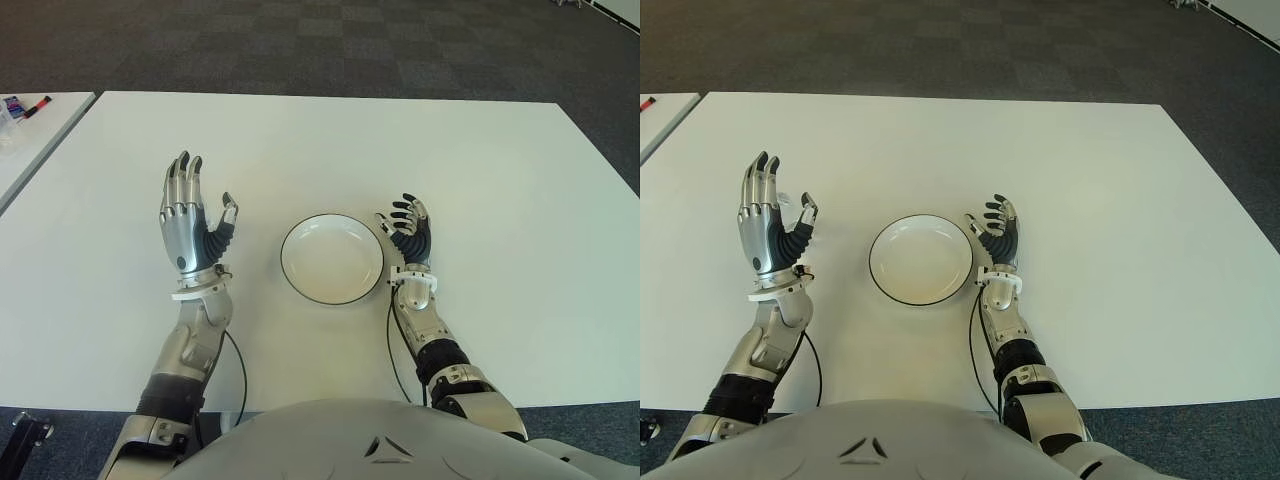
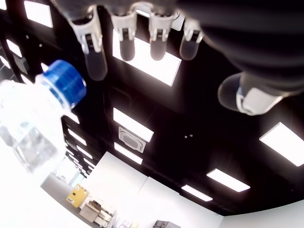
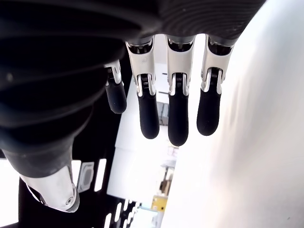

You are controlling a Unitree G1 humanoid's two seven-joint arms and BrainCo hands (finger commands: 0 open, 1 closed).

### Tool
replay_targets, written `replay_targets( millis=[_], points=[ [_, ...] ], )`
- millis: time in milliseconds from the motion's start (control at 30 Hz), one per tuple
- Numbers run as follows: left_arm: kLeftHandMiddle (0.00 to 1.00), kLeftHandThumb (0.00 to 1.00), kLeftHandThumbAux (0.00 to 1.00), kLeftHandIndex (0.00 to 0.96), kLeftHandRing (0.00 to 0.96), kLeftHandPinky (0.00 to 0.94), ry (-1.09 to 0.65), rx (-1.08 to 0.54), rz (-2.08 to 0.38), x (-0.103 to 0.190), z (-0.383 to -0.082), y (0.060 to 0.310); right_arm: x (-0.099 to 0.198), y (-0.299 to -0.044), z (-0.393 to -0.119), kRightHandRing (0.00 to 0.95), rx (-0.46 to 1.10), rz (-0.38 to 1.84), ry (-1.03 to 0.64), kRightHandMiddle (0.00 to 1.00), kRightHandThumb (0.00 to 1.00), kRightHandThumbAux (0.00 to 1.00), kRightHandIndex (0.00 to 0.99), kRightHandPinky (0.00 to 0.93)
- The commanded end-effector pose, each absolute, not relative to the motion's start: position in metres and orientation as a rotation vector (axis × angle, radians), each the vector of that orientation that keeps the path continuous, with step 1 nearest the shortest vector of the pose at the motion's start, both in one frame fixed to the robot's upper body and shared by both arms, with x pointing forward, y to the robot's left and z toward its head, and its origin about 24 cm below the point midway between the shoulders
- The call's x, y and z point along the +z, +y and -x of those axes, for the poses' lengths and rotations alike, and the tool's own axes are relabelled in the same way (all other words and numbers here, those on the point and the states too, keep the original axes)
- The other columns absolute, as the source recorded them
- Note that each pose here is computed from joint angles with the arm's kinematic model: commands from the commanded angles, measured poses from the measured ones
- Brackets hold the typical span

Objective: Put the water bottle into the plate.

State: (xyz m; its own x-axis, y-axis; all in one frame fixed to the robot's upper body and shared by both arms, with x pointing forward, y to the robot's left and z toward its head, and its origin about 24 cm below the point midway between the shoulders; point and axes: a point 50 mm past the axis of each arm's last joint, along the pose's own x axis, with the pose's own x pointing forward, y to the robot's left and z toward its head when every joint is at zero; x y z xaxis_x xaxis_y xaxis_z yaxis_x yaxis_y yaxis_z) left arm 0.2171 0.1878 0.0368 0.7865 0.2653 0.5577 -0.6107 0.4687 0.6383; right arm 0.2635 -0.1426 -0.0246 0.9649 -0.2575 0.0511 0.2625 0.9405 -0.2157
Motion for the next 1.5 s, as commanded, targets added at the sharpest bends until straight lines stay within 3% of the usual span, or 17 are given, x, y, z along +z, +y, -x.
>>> replay_targets(
  millis=[33,233,500,800,1200,1500],
  points=[
    [0.000,0.566,0.377,0.000,0.067,0.206,-0.413,0.560,-0.929,0.037,-0.218,0.184,-0.039,-0.146,-0.254,0.371,-0.265,0.233,0.055,0.331,0.688,0.704,0.187,0.408],
    [0.000,0.564,0.383,0.000,0.060,0.195,-0.397,0.579,-0.915,0.036,-0.222,0.188,-0.040,-0.145,-0.254,0.363,-0.248,0.243,0.050,0.327,0.683,0.714,0.195,0.394],
    [0.000,0.479,0.414,0.000,0.039,0.150,-0.342,0.652,-0.948,0.035,-0.231,0.231,-0.040,-0.146,-0.253,0.348,-0.232,0.239,0.044,0.320,0.693,0.722,0.208,0.382],
    [0.000,0.475,0.368,0.000,0.012,0.095,-0.362,0.736,-0.950,0.037,-0.228,0.233,-0.041,-0.148,-0.253,0.348,-0.228,0.245,0.049,0.319,0.683,0.723,0.202,0.386],
    [0.000,0.577,0.352,0.000,0.016,0.136,-0.347,0.753,-0.922,0.038,-0.227,0.233,-0.042,-0.149,-0.253,0.352,-0.232,0.236,0.058,0.321,0.697,0.713,0.199,0.393],
    [0.000,0.574,0.354,0.000,0.011,0.115,-0.326,0.754,-0.910,0.038,-0.226,0.232,-0.042,-0.149,-0.253,0.350,-0.231,0.237,0.058,0.318,0.707,0.710,0.200,0.387]
  ],
)
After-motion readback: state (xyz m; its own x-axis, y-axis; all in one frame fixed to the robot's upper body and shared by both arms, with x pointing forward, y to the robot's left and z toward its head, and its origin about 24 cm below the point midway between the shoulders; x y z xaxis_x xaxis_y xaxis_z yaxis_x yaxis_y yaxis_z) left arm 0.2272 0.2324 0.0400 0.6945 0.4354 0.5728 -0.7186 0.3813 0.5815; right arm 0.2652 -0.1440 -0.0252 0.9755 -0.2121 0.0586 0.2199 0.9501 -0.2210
